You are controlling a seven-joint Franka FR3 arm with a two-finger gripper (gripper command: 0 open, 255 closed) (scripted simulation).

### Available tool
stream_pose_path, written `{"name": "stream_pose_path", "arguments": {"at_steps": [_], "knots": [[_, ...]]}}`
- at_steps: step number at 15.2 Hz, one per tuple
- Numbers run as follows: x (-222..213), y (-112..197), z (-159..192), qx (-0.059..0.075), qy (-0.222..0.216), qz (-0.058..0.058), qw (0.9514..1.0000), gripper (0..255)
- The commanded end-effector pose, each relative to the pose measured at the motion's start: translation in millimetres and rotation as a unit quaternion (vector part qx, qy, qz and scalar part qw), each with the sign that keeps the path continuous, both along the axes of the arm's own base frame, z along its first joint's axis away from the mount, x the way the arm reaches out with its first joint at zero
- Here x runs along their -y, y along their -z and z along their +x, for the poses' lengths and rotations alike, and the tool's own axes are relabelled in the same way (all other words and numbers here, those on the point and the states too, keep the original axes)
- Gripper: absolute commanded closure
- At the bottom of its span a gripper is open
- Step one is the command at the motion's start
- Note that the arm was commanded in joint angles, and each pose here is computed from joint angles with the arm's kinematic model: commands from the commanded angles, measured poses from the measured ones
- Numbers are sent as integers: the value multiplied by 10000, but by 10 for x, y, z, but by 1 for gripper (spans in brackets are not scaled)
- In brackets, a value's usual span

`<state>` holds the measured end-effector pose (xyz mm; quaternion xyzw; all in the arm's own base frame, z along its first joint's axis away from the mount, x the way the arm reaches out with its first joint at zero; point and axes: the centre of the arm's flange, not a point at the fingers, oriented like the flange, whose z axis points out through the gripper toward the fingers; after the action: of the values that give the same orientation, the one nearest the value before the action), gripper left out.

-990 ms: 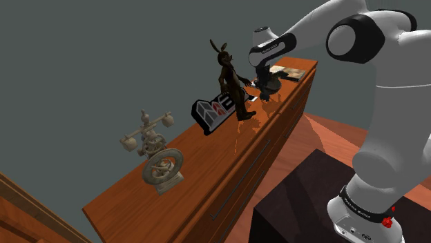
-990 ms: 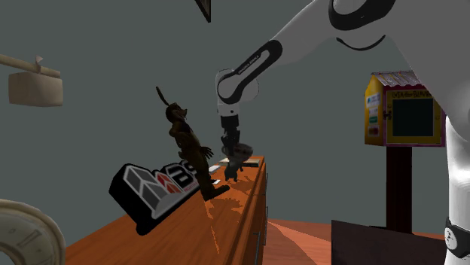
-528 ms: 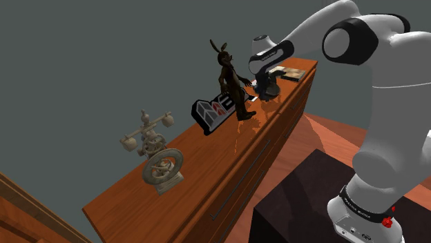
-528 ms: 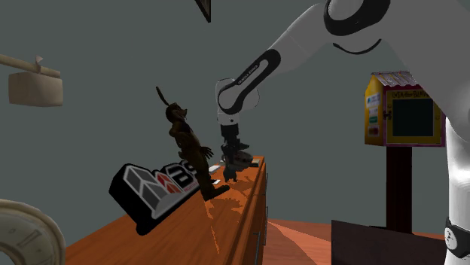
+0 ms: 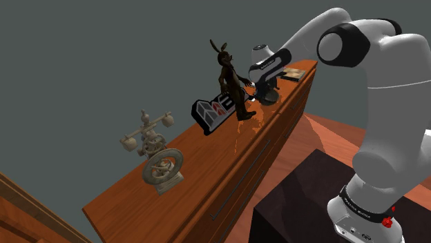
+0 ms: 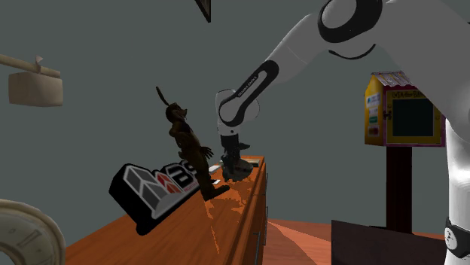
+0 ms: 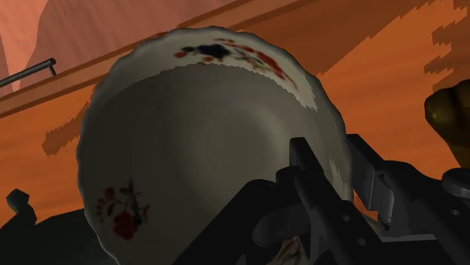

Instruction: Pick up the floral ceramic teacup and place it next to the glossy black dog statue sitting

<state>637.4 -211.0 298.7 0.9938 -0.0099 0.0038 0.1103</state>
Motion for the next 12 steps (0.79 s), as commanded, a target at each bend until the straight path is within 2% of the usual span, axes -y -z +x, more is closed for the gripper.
{"name": "stream_pose_path", "arguments": {"at_steps": [1,6,12], "knots": [[-2,99,5,7,-1,-2,10000,255],[-2,366,5,7,-1,-2,10000,255],[-2,366,5,7,-1,-2,10000,255]]}}
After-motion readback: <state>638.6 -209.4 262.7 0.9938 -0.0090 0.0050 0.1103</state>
